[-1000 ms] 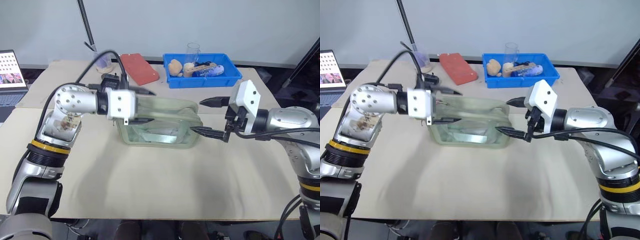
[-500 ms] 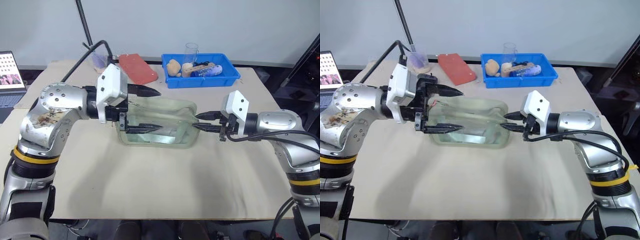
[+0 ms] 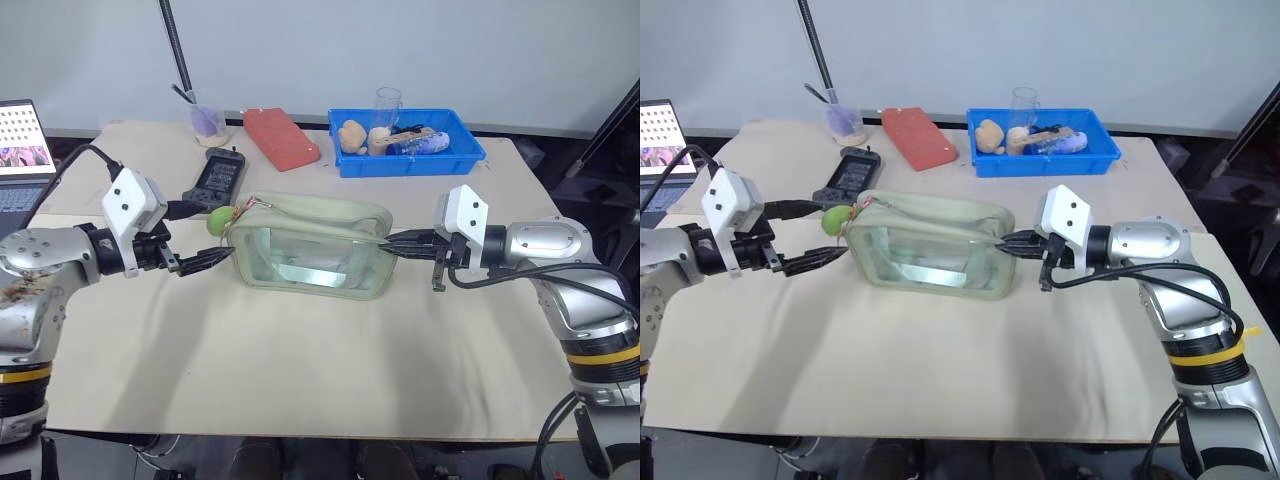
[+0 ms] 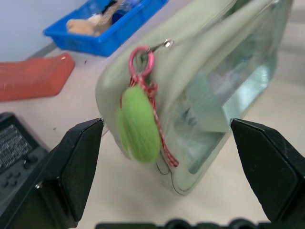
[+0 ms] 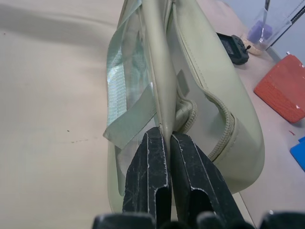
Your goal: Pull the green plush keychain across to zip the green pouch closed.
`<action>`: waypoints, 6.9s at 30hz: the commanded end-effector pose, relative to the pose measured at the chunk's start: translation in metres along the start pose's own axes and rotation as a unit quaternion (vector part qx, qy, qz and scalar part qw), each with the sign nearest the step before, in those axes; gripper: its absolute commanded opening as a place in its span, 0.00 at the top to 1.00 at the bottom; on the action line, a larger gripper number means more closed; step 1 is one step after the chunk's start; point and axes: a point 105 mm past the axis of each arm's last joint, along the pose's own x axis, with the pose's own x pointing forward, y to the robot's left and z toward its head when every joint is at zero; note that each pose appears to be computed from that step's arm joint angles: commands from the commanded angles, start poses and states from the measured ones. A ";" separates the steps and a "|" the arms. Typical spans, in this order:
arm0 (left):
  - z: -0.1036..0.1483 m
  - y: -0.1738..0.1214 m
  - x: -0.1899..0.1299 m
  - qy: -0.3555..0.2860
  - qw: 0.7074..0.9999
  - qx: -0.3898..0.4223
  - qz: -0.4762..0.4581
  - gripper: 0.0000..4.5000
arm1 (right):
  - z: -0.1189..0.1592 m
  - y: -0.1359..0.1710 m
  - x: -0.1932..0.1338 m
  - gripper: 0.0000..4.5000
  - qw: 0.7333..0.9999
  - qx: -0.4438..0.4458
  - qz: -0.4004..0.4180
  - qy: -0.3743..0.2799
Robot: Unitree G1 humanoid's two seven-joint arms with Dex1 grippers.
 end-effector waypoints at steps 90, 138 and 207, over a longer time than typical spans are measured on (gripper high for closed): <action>0.010 -0.008 0.039 0.019 0.991 0.103 -0.086 1.00 | 0.087 -0.010 0.097 0.34 0.996 -0.060 0.006 -0.072; -0.015 -0.010 0.017 0.070 0.988 0.105 -0.091 1.00 | 0.100 0.002 0.107 0.69 0.992 0.001 -0.028 -0.127; 0.020 0.050 -0.047 -0.009 0.997 -0.083 -0.001 0.00 | 0.038 -0.034 -0.067 0.00 0.988 0.127 -0.079 -0.030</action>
